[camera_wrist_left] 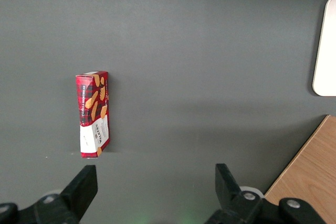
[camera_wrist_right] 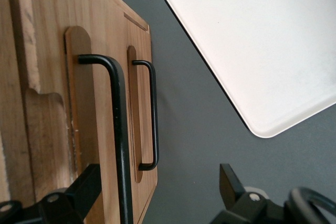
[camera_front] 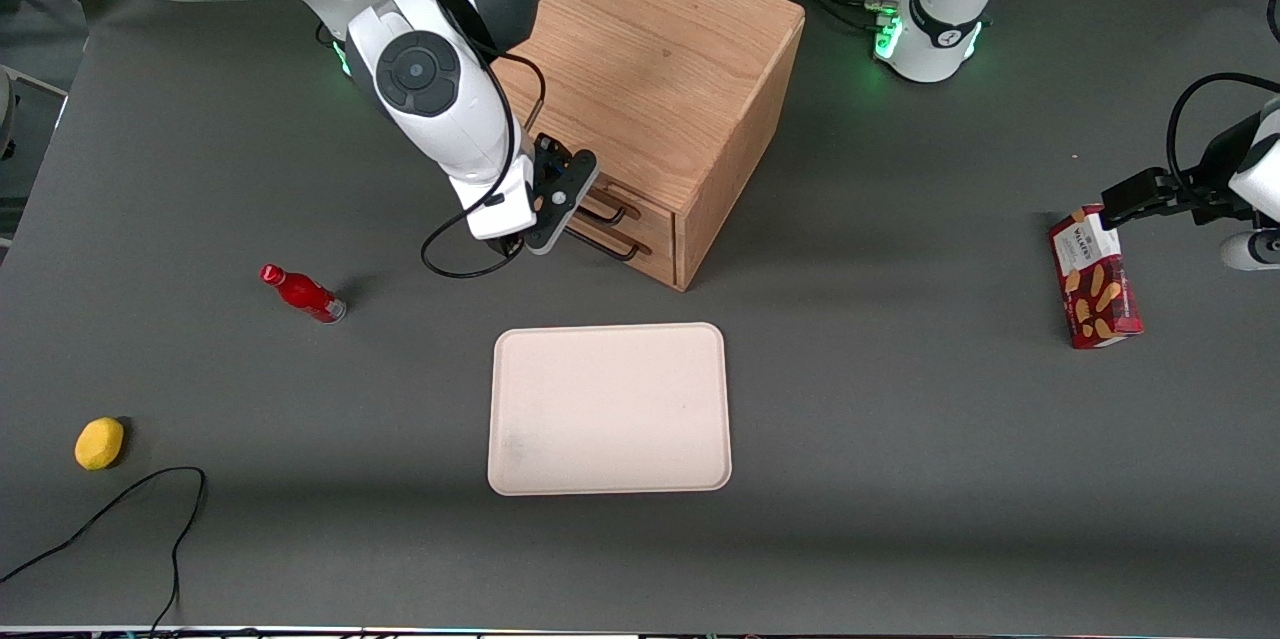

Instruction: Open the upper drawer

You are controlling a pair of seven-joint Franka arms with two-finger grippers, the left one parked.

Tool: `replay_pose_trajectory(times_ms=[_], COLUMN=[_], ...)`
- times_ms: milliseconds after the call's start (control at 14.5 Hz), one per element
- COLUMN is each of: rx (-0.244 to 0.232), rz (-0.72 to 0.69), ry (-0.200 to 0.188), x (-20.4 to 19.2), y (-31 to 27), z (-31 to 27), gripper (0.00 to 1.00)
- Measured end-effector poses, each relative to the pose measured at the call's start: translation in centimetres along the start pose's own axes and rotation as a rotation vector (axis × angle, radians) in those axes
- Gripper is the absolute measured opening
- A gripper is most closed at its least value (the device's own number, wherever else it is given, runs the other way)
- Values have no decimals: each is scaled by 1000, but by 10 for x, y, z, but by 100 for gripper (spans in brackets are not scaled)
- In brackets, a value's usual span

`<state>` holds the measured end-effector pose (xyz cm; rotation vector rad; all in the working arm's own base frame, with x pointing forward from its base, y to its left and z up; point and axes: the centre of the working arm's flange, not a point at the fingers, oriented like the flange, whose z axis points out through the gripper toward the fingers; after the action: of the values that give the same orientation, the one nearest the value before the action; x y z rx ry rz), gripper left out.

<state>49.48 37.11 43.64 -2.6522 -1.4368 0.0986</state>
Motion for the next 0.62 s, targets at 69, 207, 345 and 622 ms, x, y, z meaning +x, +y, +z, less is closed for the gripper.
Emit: replay_pose_trajectory(times_ms=[69,207,345,622], rx=[1,-2,-6,-9], rz=[0,2,4,9], ry=[-3,2,4,6], x=[0,0,-1,0], y=[0,1,3,6], z=[2,4,8,27], gripper=[100,100,100,100])
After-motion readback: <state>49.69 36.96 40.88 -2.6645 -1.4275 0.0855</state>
